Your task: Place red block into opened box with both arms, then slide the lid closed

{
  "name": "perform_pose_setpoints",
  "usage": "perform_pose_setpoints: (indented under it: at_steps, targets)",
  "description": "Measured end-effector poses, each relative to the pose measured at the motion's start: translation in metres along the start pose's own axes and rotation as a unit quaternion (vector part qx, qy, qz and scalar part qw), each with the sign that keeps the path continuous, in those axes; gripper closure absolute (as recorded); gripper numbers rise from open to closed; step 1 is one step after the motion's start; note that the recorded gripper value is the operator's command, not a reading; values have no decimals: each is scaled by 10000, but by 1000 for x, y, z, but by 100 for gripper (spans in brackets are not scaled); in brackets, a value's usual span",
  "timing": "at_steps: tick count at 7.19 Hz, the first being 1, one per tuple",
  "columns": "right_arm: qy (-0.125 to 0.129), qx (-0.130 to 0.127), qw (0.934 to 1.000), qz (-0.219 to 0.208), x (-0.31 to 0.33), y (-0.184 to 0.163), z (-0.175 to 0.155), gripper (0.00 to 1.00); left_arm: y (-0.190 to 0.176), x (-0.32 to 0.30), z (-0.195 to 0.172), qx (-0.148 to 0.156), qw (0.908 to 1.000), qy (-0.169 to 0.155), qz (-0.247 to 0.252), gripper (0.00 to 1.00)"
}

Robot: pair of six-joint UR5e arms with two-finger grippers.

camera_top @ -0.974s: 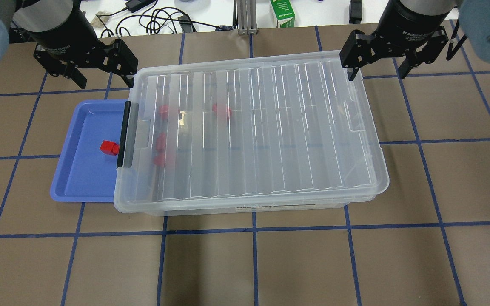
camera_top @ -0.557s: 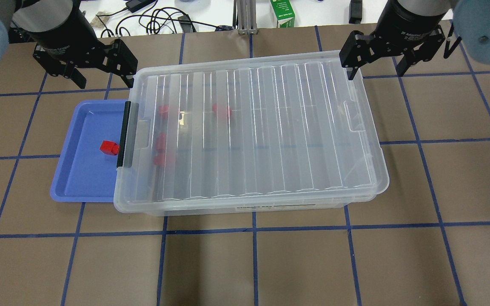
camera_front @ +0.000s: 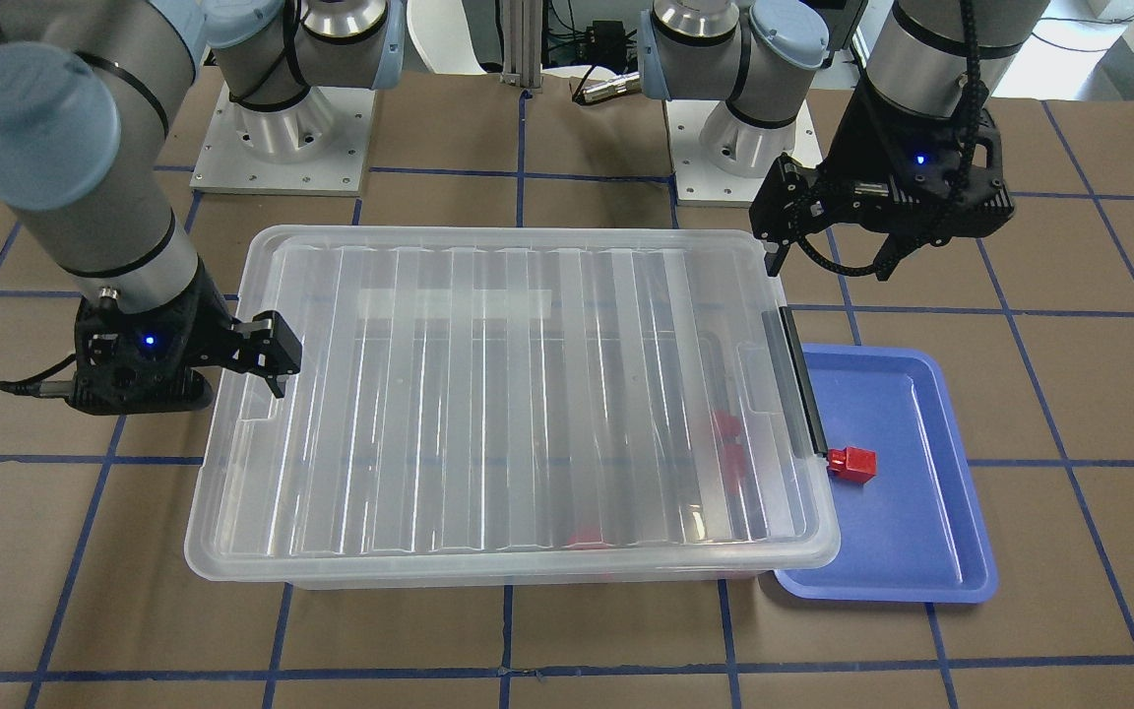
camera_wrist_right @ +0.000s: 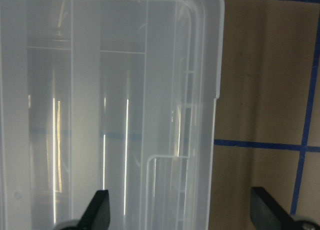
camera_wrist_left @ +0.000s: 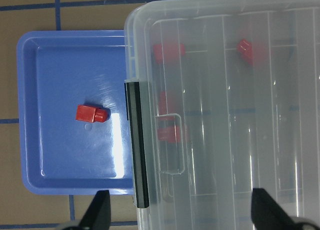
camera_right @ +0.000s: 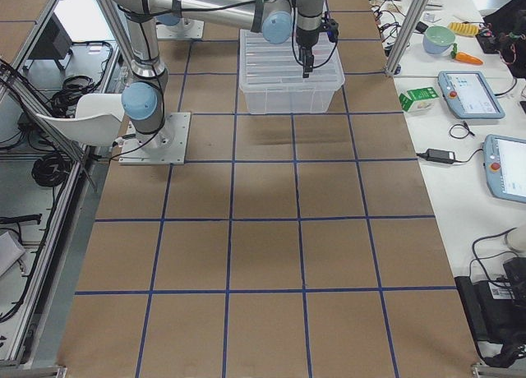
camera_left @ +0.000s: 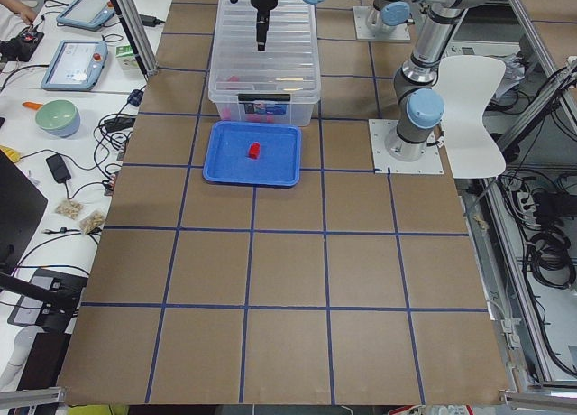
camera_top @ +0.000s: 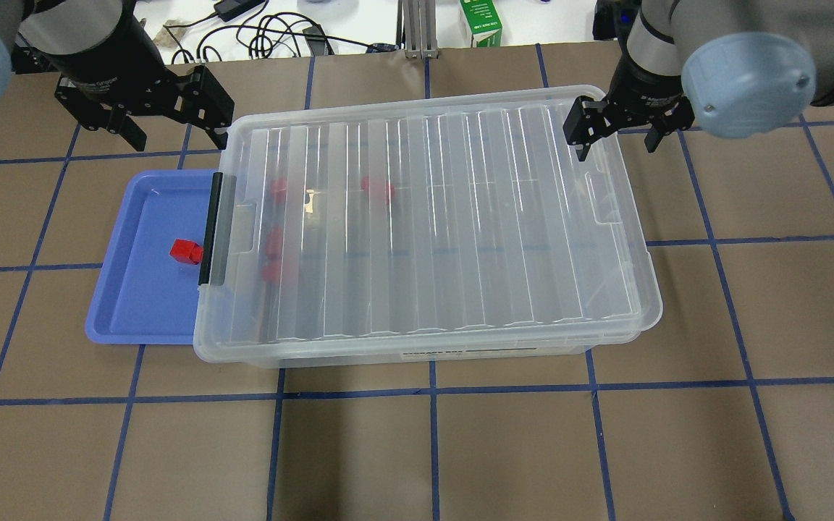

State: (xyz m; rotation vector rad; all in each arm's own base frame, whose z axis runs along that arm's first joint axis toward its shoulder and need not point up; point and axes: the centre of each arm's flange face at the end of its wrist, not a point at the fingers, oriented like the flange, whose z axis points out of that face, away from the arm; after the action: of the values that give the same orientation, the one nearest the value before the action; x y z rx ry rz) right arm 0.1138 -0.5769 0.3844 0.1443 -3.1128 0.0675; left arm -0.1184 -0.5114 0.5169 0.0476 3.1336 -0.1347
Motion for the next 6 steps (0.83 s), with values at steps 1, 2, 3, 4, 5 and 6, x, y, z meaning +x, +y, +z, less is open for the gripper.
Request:
perform_pose_setpoints:
  at_steps: [1, 2, 3, 4, 5, 6]
  targets:
    - [24, 16, 10000, 0, 15, -4, 11, 0, 1, 0, -1, 6, 10000, -1, 1, 0]
    - [32, 0, 10000, -49, 32, -6, 19, 0, 1, 0, -1, 6, 10000, 0, 1, 0]
    - [25, -46, 9999, -98, 46, -8, 26, 0, 1, 0, 0, -1, 10000, 0, 1, 0]
    - [13, -89, 9999, -114, 54, -8, 31, 0, 1, 0, 1, -12, 10000, -2, -2, 0]
    - [4, -125, 9998, -125, 58, -7, 35, 0, 3, 0, 3, -27, 10000, -3, -9, 0]
    - [-1, -143, 9998, -136, 59, -6, 37, 0, 4, 0, 4, -35, 10000, -3, -14, 0]
